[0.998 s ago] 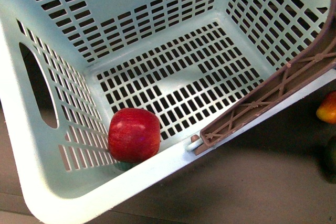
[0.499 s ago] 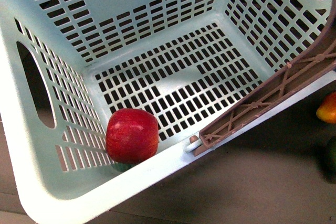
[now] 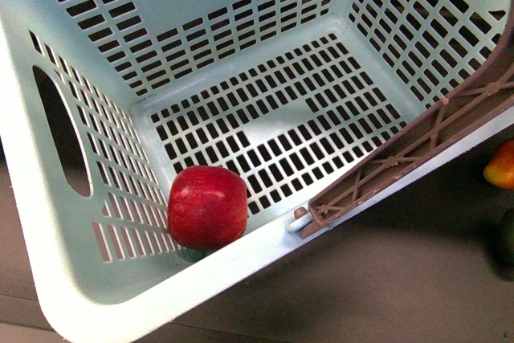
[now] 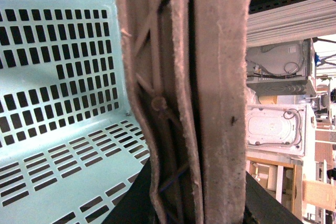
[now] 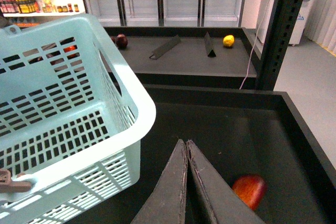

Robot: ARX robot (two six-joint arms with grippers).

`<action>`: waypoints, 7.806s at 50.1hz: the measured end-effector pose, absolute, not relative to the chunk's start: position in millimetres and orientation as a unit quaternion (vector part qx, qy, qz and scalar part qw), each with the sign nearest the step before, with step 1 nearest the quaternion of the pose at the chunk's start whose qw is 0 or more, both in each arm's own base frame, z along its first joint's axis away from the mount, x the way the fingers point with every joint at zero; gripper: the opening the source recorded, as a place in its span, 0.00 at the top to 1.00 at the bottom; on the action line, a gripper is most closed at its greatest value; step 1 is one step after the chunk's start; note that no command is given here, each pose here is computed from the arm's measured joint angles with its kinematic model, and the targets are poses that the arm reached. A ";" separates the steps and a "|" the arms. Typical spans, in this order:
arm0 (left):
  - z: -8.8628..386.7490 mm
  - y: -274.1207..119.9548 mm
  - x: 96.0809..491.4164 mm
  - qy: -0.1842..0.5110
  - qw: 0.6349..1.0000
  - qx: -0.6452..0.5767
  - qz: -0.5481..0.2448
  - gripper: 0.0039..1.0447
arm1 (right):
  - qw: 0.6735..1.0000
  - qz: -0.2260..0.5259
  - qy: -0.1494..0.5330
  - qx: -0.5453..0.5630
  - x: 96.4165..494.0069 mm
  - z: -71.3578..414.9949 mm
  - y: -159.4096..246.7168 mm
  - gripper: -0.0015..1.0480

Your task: Pick apple with right arm and hold basket with left

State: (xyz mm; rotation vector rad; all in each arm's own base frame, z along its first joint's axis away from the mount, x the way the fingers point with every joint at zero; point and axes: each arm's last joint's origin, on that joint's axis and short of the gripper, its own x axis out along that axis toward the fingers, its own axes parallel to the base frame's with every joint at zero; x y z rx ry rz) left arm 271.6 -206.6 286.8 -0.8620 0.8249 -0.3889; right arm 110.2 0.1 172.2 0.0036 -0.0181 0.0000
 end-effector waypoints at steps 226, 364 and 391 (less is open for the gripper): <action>208.7 -41.4 237.6 0.001 0.999 -0.042 -0.002 0.81 | 1.000 0.000 -0.007 0.002 96.9 169.2 0.1 0.08; 168.3 -0.3 97.2 -0.005 1.000 -0.005 -0.002 0.97 | 1.000 0.000 -0.007 0.002 96.9 169.2 0.1 0.08; 168.3 -0.3 97.2 -0.005 1.000 -0.005 -0.002 0.07 | 1.000 0.000 -0.007 0.002 96.9 169.2 0.1 0.08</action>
